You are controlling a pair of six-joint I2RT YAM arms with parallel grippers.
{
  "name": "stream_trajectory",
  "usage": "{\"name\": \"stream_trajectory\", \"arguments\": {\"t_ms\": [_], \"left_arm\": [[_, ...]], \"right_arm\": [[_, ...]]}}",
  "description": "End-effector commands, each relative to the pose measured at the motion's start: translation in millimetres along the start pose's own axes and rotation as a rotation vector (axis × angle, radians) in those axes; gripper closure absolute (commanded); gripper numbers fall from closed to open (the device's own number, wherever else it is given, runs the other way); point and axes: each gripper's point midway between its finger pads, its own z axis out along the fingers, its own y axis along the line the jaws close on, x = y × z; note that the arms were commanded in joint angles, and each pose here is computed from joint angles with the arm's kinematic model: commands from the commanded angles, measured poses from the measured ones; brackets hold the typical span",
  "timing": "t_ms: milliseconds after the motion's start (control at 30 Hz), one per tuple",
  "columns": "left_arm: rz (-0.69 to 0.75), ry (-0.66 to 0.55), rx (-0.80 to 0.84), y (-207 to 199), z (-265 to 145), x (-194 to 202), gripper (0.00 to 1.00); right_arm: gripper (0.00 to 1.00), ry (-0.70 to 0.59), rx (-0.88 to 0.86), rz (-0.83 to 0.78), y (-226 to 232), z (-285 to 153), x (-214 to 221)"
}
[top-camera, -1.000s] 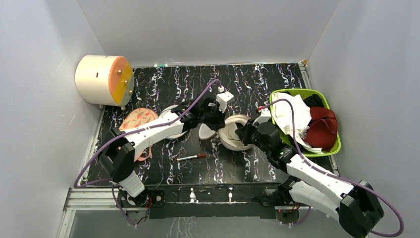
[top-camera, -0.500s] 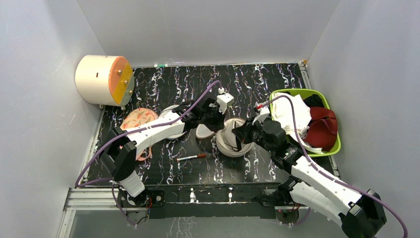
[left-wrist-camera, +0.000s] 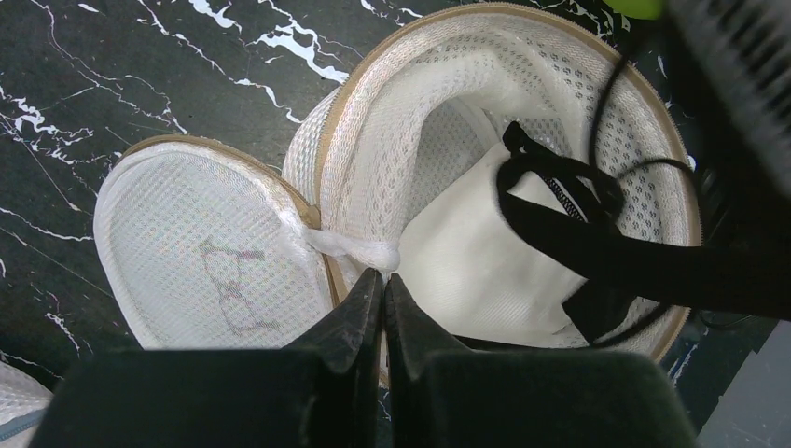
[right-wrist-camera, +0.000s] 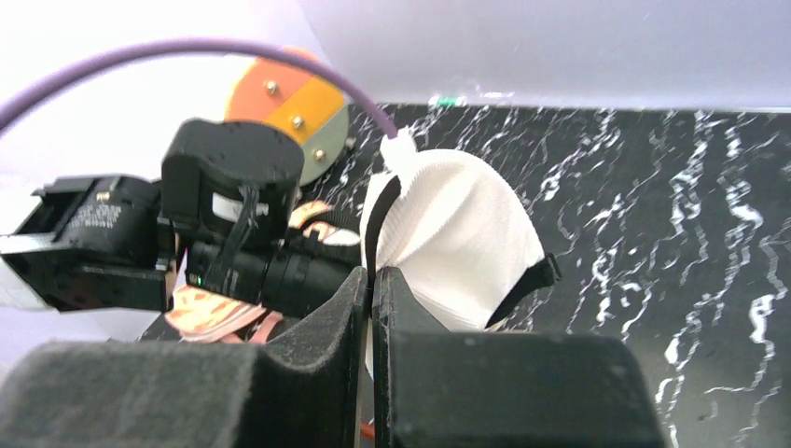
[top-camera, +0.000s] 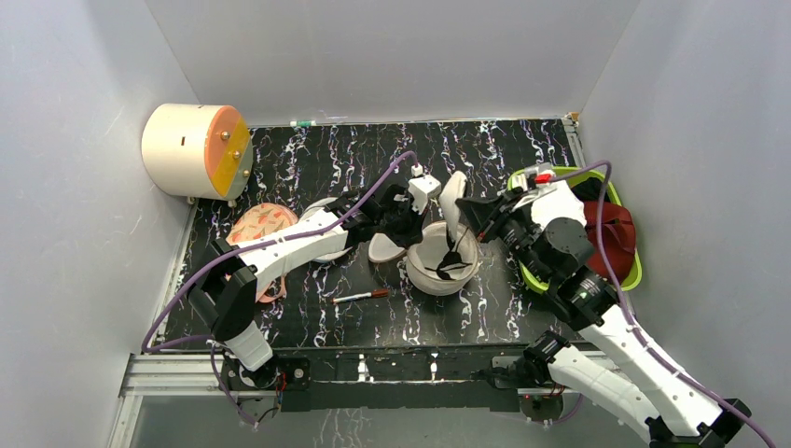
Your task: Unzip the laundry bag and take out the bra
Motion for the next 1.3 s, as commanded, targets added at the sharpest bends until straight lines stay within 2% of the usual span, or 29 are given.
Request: {"name": "stream_trajectory", "arguments": {"t_ms": [0, 267, 567, 1067, 1267], "left_arm": [[0.010, -0.040, 0.012, -7, -9, -18, 1.00], [0.011, -0.042, 0.009, -7, -11, -18, 1.00], [0.011, -0.039, 0.017, -8, -11, -18, 1.00], [0.012, -0.040, 0.017, -8, -11, -19, 1.00], [0.011, -0.035, 0.008, -6, -10, -17, 1.00]], "right_arm": [[1.00, -0.142, 0.055, -0.097, 4, -7, -65], [1.00, -0.315, 0.095, -0.176, 19, -32, -148], [1.00, -0.544, 0.020, -0.184, 56, -58, -234], [1.00, -0.825, -0.054, -0.175, 99, -94, -337], [1.00, -0.928, -0.009, -0.207, 100, -118, -367]]}}
